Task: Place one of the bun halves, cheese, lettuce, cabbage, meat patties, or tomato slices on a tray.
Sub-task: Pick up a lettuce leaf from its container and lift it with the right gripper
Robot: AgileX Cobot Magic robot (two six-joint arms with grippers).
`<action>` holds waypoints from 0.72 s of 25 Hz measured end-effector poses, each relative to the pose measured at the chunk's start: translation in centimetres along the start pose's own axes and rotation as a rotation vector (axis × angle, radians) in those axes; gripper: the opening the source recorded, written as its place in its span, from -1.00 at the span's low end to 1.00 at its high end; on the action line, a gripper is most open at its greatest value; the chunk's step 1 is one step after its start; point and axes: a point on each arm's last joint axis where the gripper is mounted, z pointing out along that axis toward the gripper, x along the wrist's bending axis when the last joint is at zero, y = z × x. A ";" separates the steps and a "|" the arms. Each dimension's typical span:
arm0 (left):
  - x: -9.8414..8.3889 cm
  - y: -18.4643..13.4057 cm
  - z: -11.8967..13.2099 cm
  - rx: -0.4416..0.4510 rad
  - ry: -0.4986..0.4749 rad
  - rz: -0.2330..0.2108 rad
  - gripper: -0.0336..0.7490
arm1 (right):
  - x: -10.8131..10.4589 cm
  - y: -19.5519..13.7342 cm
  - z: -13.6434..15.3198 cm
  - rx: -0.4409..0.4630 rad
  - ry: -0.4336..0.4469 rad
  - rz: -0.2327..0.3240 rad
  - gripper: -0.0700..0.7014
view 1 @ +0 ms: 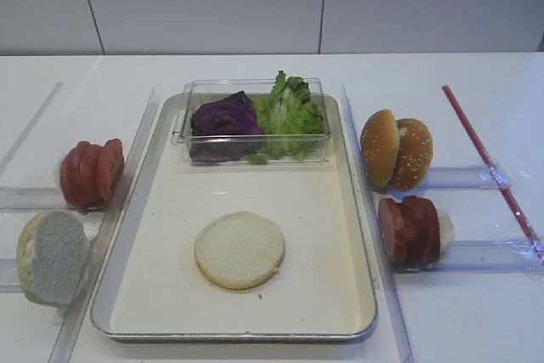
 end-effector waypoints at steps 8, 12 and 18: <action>0.0 0.0 0.0 0.000 0.000 0.000 0.24 | 0.9 4.1 3.6 0.221 0.112 -0.068 0.69; 0.0 0.0 0.0 0.000 0.000 0.000 0.24 | 1.4 5.9 5.2 0.272 0.145 -0.107 0.67; 0.0 0.0 0.0 0.000 -0.002 0.004 0.47 | 2.6 9.0 7.0 0.301 0.197 -0.165 0.57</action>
